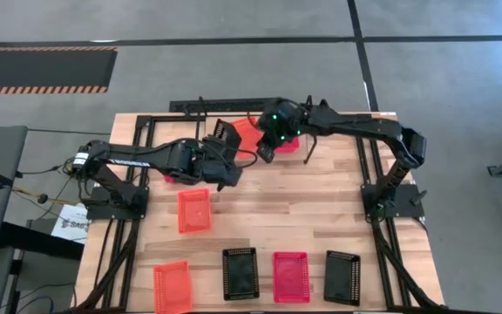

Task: Stack baskets on shelf by color
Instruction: Put the center black basket on the shelf

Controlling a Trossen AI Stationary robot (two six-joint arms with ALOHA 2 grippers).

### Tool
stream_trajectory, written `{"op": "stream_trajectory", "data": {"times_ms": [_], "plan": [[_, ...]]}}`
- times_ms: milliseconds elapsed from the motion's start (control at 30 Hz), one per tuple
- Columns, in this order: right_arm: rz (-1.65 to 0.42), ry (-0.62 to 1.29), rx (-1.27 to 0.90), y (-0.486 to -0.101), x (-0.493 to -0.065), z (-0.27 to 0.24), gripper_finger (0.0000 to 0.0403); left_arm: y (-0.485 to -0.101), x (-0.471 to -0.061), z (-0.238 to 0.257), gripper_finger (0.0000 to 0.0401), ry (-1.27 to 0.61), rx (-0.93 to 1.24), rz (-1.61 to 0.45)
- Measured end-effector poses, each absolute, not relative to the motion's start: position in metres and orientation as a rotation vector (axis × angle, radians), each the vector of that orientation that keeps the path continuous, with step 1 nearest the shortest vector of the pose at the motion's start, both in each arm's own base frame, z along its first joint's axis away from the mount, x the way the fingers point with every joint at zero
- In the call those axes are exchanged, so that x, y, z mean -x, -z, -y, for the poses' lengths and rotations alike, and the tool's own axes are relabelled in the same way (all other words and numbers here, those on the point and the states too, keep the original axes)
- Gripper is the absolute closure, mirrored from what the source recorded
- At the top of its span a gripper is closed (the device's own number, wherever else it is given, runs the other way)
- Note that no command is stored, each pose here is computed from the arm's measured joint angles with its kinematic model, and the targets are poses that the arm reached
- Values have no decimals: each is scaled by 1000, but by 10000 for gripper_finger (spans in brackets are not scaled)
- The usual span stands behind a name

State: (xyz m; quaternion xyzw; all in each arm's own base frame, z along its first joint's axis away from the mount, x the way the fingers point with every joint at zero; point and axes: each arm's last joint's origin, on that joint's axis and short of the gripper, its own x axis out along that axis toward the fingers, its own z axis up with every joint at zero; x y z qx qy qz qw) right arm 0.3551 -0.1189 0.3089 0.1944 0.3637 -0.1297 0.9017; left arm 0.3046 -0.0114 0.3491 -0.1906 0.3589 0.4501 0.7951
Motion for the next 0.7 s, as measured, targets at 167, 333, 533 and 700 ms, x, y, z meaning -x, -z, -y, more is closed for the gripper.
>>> {"op": "stream_trajectory", "data": {"times_ms": [167, 333, 533, 700], "plan": [[-800, 186, -367, -300, -350, 137, 403, -336, -315, 6, 401, -1090, 523, -713], [-794, 125, -329, -292, -347, 142, 403, -308, -332, -7, 401, -1165, 569, -799], [-802, 81, -374, -268, -341, 152, 403, -299, -338, -25, 401, -1206, 603, -840], [-795, 34, -412, -243, -346, 157, 403, -303, -335, -34, 401, -1231, 617, -821]]}}
